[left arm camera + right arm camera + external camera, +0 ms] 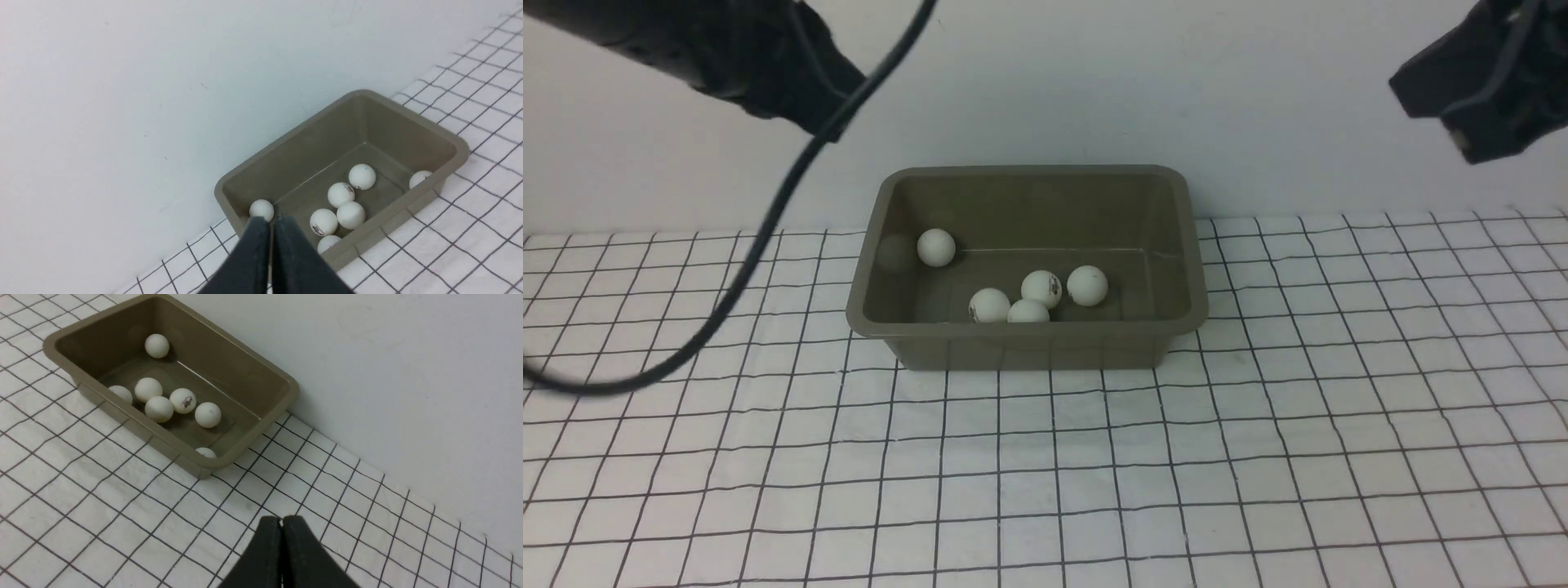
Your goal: Put the table tennis balls into the box on the white checkered tablecloth.
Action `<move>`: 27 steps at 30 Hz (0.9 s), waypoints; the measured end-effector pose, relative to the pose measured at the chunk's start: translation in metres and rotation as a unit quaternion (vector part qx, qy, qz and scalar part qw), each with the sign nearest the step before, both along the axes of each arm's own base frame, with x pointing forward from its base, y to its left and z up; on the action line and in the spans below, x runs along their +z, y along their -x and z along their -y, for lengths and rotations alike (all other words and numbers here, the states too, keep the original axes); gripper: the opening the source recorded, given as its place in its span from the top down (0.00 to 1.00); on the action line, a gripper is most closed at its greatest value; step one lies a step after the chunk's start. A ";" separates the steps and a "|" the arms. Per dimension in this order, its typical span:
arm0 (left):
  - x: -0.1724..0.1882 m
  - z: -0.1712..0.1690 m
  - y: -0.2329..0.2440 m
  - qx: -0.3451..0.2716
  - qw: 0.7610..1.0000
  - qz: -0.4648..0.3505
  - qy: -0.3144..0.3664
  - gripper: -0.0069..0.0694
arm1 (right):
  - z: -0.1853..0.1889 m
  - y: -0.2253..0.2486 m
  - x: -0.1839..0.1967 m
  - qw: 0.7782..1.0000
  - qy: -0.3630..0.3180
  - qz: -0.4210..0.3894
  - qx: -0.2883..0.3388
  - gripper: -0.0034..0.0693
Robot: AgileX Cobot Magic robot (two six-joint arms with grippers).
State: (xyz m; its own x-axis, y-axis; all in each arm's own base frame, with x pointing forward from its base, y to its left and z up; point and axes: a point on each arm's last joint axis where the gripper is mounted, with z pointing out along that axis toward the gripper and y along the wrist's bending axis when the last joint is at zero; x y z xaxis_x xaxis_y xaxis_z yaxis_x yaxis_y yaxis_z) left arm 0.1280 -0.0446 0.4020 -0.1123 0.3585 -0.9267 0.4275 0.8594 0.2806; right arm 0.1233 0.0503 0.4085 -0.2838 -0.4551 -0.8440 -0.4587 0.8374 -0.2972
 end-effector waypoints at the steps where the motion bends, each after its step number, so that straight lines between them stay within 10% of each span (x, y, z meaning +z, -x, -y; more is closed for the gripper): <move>1: -0.007 -0.003 0.011 0.007 1.000 0.003 0.010 0.92 | 0.004 0.006 -0.009 1.000 -0.004 0.005 -0.010 0.98; 27: -0.051 -0.028 0.055 0.086 0.995 -0.037 0.019 0.92 | 0.034 0.042 -0.064 0.996 -0.028 0.014 -0.081 0.98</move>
State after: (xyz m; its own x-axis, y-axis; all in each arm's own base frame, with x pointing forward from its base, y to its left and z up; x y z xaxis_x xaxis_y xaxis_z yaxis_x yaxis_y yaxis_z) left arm 0.0730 -0.0170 0.3512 -0.2383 0.2926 -0.9261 0.2914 0.9312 0.2192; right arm 0.0809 0.0167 0.3448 -0.3264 -0.3565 -0.8754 -0.3084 0.9156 -0.2579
